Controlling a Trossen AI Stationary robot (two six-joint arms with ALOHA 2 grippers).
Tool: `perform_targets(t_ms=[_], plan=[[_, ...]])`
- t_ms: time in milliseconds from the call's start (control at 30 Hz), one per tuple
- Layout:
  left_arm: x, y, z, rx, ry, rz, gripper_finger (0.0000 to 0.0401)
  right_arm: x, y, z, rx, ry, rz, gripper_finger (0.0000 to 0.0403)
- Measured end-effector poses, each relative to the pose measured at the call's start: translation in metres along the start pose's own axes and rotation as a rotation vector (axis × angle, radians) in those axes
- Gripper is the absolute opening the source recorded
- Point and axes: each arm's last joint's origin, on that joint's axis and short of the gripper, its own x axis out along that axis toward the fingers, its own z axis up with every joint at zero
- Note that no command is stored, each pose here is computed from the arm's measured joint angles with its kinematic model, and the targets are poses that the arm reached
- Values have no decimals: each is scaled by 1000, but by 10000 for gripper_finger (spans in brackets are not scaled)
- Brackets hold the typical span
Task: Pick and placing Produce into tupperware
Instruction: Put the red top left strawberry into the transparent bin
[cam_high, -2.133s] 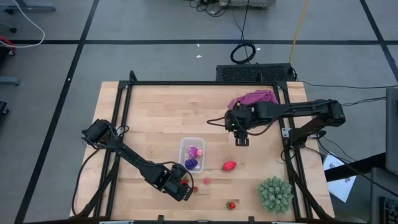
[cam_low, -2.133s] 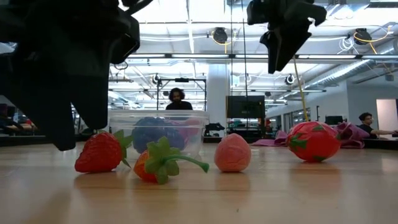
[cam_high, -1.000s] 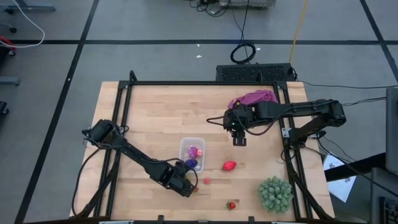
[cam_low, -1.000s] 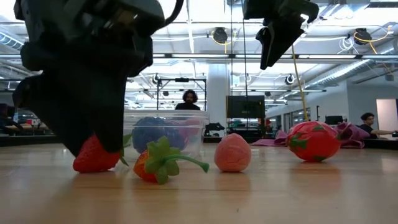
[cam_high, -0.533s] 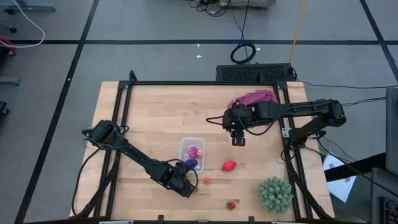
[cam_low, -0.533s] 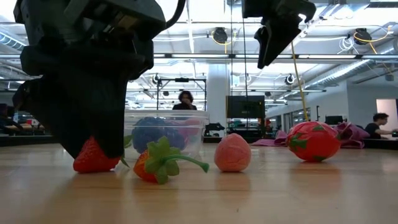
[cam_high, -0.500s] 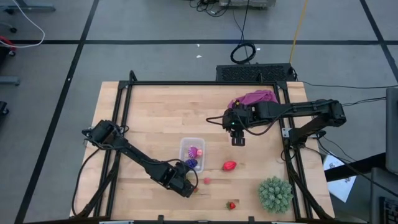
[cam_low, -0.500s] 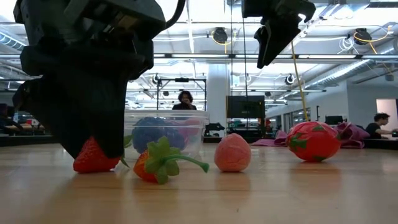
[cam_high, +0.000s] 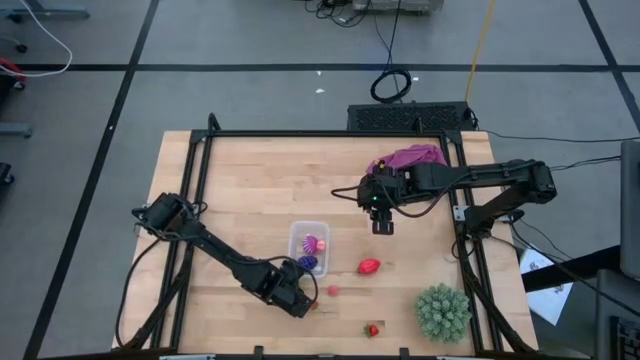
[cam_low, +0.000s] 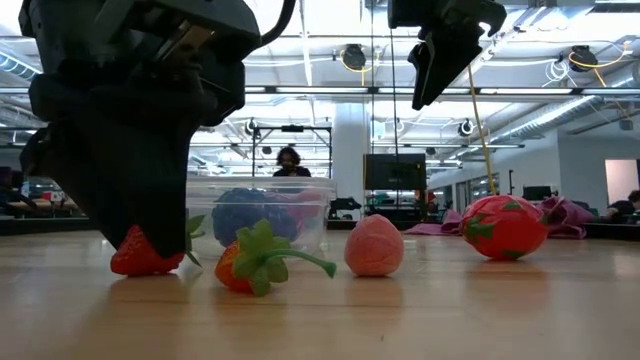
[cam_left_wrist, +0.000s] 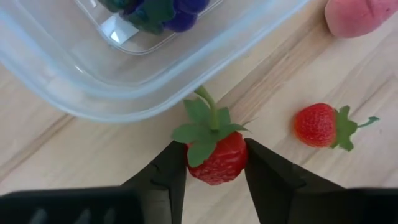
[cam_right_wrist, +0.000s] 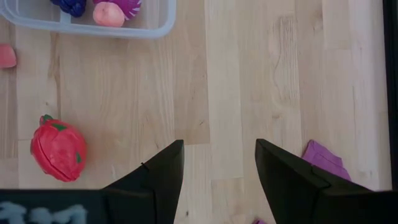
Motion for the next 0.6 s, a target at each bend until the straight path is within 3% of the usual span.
perform_targets(t_ms=[233, 600], plan=[[-6, -9, -5, -1, -6, -33, 154, 0, 0, 0, 0, 0, 0, 189], [-26, -32, -14, 27, -11, -116, 139, 0, 0, 0, 3, 1, 0, 189]])
